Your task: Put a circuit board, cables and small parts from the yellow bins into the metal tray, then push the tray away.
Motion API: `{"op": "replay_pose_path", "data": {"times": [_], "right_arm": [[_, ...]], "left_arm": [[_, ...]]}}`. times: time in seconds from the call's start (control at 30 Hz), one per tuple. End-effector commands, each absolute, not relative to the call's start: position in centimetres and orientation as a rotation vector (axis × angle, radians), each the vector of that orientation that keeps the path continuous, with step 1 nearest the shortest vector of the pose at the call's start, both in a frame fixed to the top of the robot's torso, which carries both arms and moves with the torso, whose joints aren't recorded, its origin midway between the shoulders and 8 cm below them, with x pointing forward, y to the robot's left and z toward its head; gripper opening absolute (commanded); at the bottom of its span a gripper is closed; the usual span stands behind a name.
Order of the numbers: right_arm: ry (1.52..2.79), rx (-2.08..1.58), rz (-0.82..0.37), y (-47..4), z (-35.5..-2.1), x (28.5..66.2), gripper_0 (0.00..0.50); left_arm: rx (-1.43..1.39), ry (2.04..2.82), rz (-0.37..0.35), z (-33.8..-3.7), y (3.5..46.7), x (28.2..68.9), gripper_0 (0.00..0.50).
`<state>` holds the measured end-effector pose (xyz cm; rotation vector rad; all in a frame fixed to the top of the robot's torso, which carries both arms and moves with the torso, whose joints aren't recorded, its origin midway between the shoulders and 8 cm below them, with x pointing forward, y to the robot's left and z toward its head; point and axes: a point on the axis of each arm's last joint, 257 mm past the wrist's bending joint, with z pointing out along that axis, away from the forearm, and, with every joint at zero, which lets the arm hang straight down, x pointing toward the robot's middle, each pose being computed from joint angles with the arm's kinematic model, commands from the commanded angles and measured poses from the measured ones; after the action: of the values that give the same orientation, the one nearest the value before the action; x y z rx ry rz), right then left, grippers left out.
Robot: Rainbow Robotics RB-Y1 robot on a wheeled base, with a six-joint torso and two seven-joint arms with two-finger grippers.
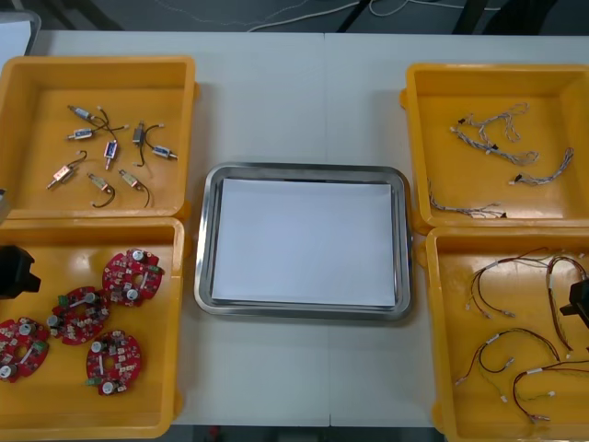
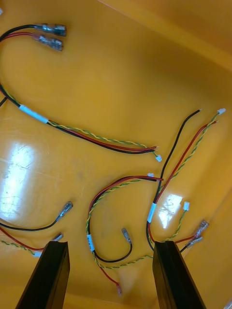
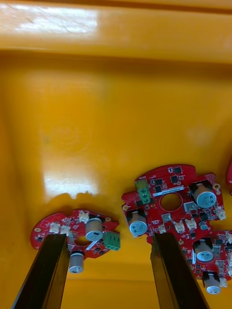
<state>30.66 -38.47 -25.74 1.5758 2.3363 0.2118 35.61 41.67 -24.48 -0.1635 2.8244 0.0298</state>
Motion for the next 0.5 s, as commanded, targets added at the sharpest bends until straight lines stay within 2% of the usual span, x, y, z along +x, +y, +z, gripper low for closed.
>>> {"op": "replay_pose_path", "data": {"times": [0.03,0.2,0.5], "right_arm": [[2.246,1.69,0.219,-39.3,-26.3,29.6,0.5],[2.209,1.73,0.253,-39.1,-27.5,29.2,0.5],[2.172,1.787,0.321,-38.2,-28.9,28.6,0.5]], "left_arm": [[-0.239,2.81,0.001,-24.3,40.1,36.7,0.5],[-0.247,2.82,0.012,-24.8,39.5,36.8,0.5],[-0.273,2.84,-0.019,-25.9,38.7,36.5,0.498]]}}
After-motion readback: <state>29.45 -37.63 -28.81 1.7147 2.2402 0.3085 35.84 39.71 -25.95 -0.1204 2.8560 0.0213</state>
